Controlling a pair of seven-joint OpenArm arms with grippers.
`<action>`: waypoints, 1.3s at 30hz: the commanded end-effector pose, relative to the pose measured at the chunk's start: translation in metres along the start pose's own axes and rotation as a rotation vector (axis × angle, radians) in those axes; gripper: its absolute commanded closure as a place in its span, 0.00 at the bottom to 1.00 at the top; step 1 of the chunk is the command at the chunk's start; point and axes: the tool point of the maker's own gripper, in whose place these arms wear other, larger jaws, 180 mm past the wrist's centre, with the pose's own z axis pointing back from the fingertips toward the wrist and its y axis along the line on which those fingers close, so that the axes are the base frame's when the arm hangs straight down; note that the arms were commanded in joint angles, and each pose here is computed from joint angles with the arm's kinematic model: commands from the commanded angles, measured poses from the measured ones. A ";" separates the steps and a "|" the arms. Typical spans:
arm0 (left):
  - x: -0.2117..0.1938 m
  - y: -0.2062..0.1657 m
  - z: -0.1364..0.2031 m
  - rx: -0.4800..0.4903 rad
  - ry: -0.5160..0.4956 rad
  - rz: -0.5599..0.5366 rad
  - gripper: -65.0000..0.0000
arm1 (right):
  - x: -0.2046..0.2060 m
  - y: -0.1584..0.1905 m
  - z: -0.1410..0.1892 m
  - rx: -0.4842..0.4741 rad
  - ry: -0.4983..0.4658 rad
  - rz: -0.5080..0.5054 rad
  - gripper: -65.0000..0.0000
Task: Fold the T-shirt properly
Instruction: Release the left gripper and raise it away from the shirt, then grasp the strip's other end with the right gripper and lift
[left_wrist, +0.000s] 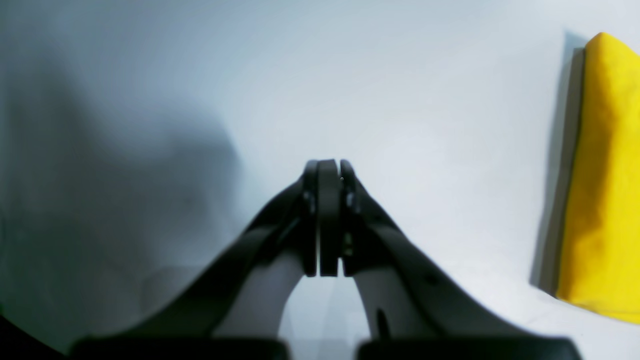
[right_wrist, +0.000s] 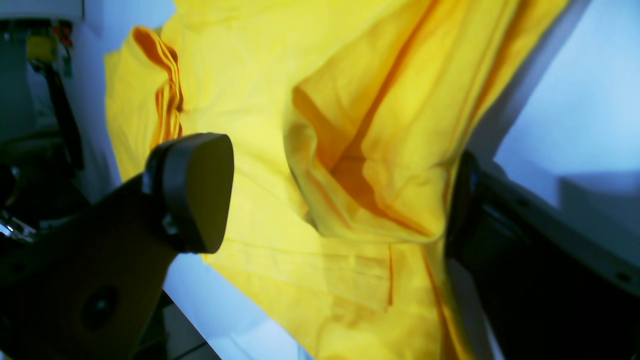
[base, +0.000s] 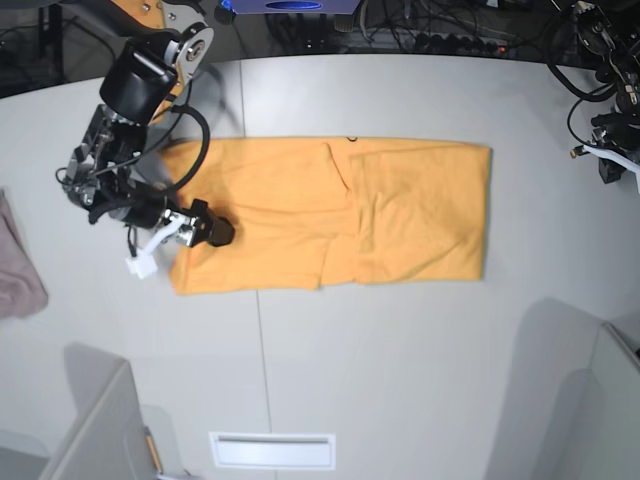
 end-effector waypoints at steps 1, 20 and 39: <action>0.015 0.003 0.003 0.003 -0.044 -0.022 1.00 | -0.014 -0.011 0.002 -0.053 0.066 -0.016 0.20; -0.001 -0.064 -0.052 -0.074 0.093 -0.250 1.00 | 0.006 -0.015 0.003 -0.093 0.052 0.065 0.97; -0.019 -0.209 -0.095 -0.327 0.174 -0.498 1.00 | 0.057 0.078 0.014 -0.192 -0.117 0.210 1.00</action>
